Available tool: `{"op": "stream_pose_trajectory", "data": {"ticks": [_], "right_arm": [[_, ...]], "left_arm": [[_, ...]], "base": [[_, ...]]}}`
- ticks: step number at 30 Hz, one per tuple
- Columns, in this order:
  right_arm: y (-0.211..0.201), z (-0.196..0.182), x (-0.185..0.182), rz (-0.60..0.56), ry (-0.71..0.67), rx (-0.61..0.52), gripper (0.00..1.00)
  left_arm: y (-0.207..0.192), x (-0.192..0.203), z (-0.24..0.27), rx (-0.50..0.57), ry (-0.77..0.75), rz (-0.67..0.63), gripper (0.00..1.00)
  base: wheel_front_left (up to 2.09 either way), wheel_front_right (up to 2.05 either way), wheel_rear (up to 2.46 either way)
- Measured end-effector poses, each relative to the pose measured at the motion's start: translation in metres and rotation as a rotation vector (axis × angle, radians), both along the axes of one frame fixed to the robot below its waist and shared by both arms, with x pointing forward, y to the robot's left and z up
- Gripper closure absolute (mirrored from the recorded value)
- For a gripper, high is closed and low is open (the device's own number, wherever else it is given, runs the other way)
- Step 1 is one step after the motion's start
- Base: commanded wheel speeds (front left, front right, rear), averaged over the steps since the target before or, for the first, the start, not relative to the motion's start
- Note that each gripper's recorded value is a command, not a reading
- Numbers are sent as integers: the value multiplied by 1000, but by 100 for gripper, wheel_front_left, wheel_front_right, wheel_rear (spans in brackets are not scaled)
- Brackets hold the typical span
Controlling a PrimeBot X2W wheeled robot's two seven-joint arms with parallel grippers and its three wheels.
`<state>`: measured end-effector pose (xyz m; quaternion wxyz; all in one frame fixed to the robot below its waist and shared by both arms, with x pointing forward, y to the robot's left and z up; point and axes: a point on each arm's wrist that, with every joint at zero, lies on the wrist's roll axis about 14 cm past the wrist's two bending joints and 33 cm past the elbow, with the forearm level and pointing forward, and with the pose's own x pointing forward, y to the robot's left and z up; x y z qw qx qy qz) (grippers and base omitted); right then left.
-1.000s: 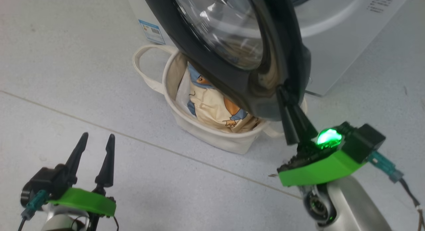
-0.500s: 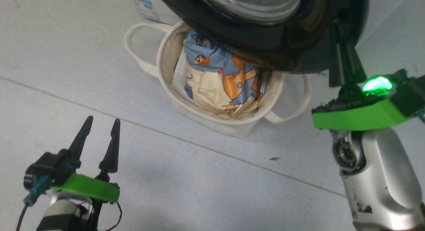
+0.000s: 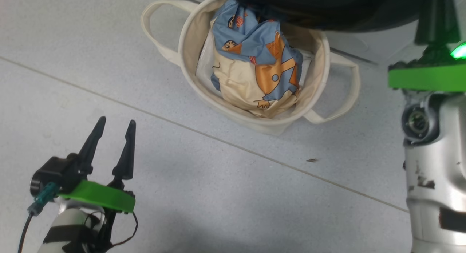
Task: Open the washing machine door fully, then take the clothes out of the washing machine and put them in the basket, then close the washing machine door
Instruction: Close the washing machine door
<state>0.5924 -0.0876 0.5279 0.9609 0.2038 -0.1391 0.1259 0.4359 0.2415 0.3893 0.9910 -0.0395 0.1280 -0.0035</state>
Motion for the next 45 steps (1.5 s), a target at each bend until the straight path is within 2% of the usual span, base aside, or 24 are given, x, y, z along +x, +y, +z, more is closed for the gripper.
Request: {"op": "stream_pose_trajectory", "data": {"ticks": [9,10,12,13,15,17,24,29,36,45], "right_arm": [[-7,-2,23,-38,-11,45,100],[-9,-3,25,-42,-6,74,100],[-17,-7,31,-50,23,209,100],[-19,-8,33,-58,26,220,100],[-20,-9,34,-64,19,198,100],[-22,-11,35,-67,17,241,100],[-22,-5,32,-62,6,256,100],[-25,16,15,-57,-39,200,100],[8,28,-39,40,-64,-36,100],[-1,38,-115,49,-43,-118,100]], "left_arm": [[2,6,-4,10,8,1,0],[3,5,-5,11,11,3,0],[6,2,-10,3,28,17,0],[7,1,-13,4,39,21,0],[7,0,-17,5,49,21,0],[7,3,-18,8,49,20,0],[8,4,-14,9,38,19,0],[4,6,-3,1,9,11,0],[-5,-3,12,-24,-22,3,0],[-24,-18,35,-74,-80,-8,0]], "base": [[0,0,0],[0,0,0],[0,0,0],[0,0,0],[0,0,0],[0,0,0],[0,0,0],[0,0,0],[0,0,0],[0,0,0]]}}
